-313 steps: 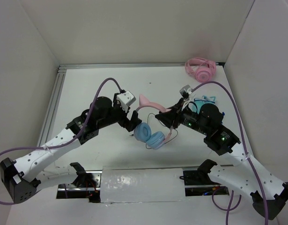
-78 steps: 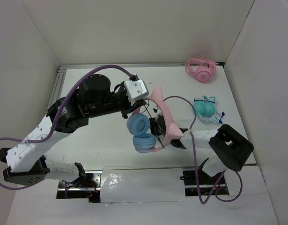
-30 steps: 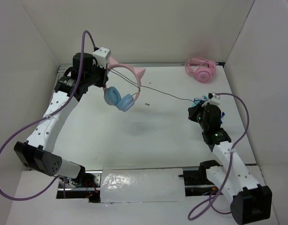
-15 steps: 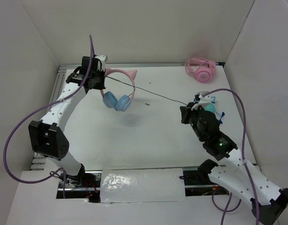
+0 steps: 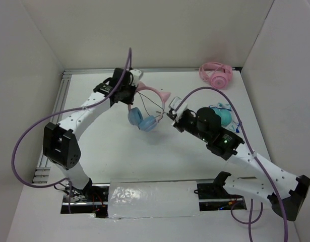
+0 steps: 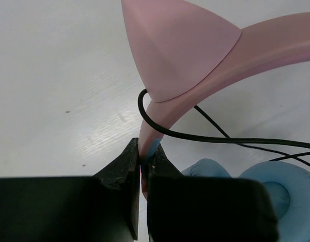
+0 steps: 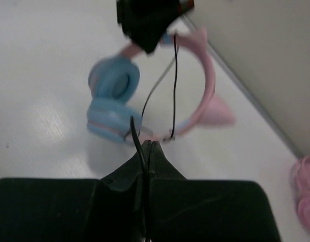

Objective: Wrap the headphones

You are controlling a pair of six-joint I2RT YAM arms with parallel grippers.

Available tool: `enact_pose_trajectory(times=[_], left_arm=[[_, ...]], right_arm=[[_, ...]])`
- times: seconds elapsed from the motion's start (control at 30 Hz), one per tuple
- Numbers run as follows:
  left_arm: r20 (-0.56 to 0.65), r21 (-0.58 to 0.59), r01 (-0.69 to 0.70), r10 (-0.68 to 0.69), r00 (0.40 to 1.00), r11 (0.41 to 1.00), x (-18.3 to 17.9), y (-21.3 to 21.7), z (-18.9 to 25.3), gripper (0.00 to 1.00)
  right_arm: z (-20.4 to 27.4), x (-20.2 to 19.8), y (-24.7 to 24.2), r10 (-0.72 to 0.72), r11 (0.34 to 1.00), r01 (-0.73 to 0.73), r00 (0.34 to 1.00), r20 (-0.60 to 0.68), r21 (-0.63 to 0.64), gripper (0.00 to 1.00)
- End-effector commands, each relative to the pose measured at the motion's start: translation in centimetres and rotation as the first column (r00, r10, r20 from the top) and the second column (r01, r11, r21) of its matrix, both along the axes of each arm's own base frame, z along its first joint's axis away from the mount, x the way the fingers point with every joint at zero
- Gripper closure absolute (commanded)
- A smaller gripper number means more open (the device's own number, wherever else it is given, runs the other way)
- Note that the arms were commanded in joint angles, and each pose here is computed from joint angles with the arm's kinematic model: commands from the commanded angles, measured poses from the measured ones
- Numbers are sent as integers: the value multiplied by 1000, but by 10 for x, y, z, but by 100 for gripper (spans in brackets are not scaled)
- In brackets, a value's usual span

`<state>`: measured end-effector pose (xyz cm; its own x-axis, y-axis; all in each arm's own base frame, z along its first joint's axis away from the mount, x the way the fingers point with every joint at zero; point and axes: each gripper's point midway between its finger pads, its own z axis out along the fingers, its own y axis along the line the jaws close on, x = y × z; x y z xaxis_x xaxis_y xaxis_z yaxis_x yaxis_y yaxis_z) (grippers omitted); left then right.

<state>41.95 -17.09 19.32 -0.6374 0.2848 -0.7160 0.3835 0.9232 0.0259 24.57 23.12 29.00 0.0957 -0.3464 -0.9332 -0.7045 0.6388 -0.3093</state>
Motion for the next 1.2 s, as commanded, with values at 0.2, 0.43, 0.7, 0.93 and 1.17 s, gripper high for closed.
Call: enact_pose_trajectory(times=[0.2, 0.43, 0.7, 0.93, 1.17], left_arm=[[177, 44, 322, -325, 929, 946, -39, -74, 15, 100], [213, -20, 381, -369, 905, 924, -62, -85, 35, 100], [237, 64, 537, -535, 811, 841, -112, -138, 33, 100], [280, 148, 600, -615, 737, 786, -153, -167, 39, 100], [327, 135, 676, -677, 659, 724, -185, -191, 51, 100]], right_arm=[[116, 20, -10, 59, 997, -72, 960, 273, 38, 100], [131, 8, -30, 83, 989, -115, 951, 298, 92, 100], [129, 34, -11, 128, 984, -153, 965, 227, 96, 100], [136, 77, -19, 41, 971, -63, 994, 99, 229, 100], [111, 86, -19, 38, 966, -40, 999, 13, 254, 100]])
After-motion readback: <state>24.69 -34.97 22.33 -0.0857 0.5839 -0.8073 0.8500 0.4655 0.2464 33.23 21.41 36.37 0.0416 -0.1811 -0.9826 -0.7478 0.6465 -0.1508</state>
